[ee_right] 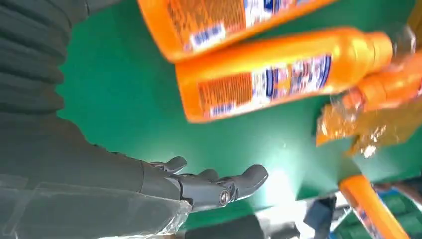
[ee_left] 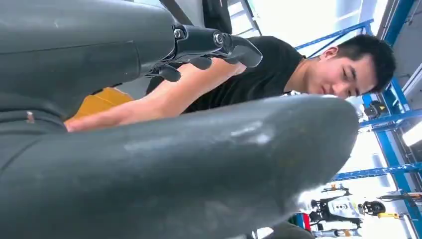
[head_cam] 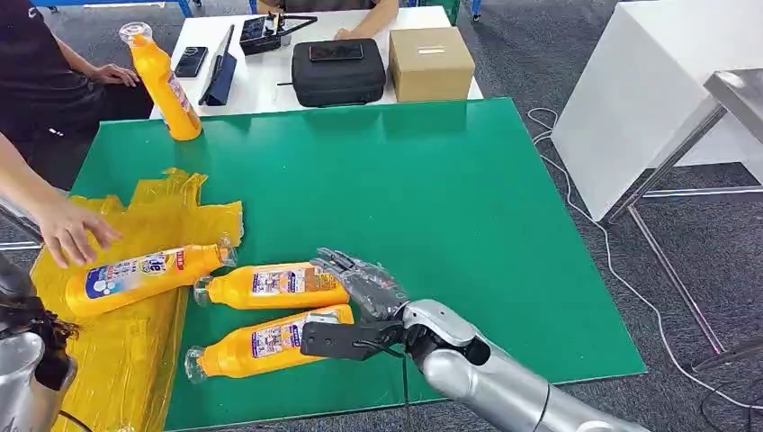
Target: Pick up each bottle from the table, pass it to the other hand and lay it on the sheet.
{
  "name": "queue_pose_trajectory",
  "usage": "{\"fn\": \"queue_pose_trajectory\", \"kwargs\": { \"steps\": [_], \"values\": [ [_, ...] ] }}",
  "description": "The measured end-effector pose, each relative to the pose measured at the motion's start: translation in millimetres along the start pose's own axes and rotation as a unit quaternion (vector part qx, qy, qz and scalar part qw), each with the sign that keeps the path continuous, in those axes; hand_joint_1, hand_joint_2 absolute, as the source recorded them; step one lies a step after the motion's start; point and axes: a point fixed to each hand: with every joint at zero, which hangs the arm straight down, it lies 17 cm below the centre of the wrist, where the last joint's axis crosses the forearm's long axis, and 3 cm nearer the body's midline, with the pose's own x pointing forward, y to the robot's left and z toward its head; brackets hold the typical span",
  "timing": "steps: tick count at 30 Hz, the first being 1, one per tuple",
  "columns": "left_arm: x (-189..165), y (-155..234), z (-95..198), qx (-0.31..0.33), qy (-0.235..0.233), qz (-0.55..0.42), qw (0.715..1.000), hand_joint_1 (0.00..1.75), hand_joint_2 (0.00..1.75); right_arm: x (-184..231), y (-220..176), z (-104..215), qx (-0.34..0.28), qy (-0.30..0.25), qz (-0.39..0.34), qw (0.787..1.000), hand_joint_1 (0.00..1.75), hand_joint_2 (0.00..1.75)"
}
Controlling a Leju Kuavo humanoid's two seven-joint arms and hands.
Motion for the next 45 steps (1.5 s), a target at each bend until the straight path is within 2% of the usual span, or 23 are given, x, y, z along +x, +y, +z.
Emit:
{"fn": "queue_pose_trajectory", "kwargs": {
  "steps": [13,28,45],
  "values": [
    [-1,-1,-2,0.0,0.002,-0.002,1.0,0.0,0.0,-8,19,-4,0.024,0.017,-0.004,1.0,0.0,1.75],
    [-6,-1,-7,0.004,0.009,0.01,1.0,0.0,0.0,-52,63,-8,0.07,0.08,0.047,0.993,0.0,1.75],
    [-14,5,-4,0.016,0.021,0.02,0.999,0.0,0.0,-40,77,-17,0.086,0.067,0.077,0.991,0.0,1.75]
  ]
}}
